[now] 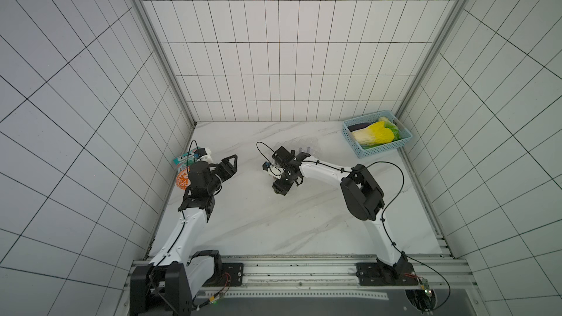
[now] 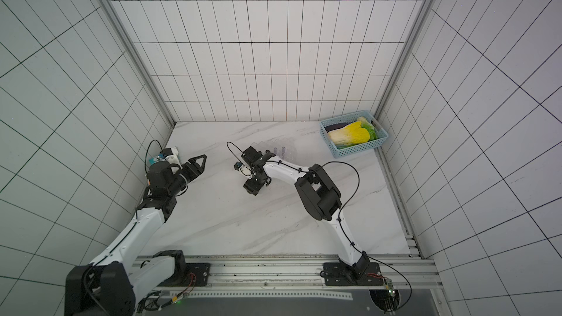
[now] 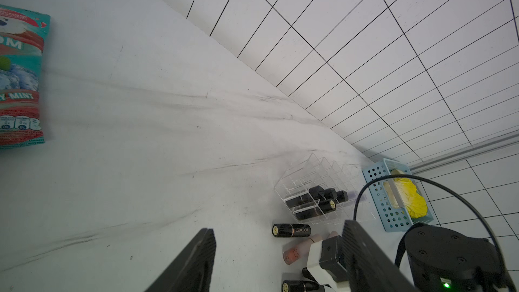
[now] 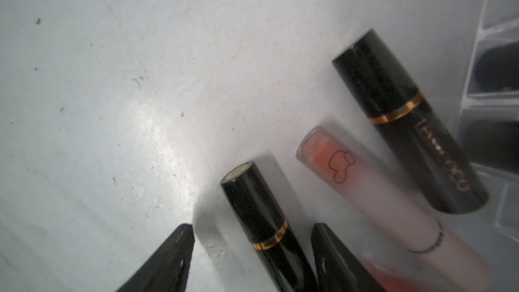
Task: Arrange the lipsticks in the organizer
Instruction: Pick up the lipstick at the center of the board.
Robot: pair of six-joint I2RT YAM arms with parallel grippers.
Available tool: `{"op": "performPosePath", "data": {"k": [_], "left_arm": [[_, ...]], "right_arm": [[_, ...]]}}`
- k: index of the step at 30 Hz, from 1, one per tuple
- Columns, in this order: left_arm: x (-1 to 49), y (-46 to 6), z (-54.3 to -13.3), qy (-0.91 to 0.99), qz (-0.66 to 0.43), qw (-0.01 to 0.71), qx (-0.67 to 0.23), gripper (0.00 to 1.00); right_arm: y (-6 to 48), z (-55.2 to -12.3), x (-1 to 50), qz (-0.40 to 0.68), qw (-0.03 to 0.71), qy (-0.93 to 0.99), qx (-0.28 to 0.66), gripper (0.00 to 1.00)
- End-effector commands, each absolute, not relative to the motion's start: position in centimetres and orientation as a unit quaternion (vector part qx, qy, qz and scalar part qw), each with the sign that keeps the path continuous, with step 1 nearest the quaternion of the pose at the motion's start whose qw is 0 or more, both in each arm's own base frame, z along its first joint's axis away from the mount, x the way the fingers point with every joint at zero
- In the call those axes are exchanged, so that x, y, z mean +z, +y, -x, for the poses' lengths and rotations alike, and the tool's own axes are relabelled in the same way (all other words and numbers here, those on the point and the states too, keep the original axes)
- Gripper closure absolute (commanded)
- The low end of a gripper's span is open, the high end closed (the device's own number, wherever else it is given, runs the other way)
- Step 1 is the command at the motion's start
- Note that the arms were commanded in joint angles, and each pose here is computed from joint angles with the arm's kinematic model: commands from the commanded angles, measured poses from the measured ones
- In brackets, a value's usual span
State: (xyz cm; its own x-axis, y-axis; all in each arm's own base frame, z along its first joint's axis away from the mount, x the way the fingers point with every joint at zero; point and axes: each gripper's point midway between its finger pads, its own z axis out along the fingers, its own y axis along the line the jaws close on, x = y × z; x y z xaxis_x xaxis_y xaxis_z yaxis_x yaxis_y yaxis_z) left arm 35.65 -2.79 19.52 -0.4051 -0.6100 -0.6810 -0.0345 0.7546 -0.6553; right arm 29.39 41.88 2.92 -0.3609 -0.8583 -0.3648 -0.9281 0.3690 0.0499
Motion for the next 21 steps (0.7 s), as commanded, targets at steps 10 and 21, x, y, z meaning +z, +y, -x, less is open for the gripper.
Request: {"op": "performPosePath", "data": {"k": [10,21], "left_arm": [[20.9,-3.0,-35.5,0.778,0.192,0.521,-0.293,0.31],[24.3,-11.0,-35.4,0.75,0.012,0.484,-0.451,0.26]], "right_arm": [[38.3,-27.0,3.0,0.513,0.109,0.844,0.111,0.79],[36.4,-26.6,12.4,0.462,0.205,0.839,0.199,0.86]]}}
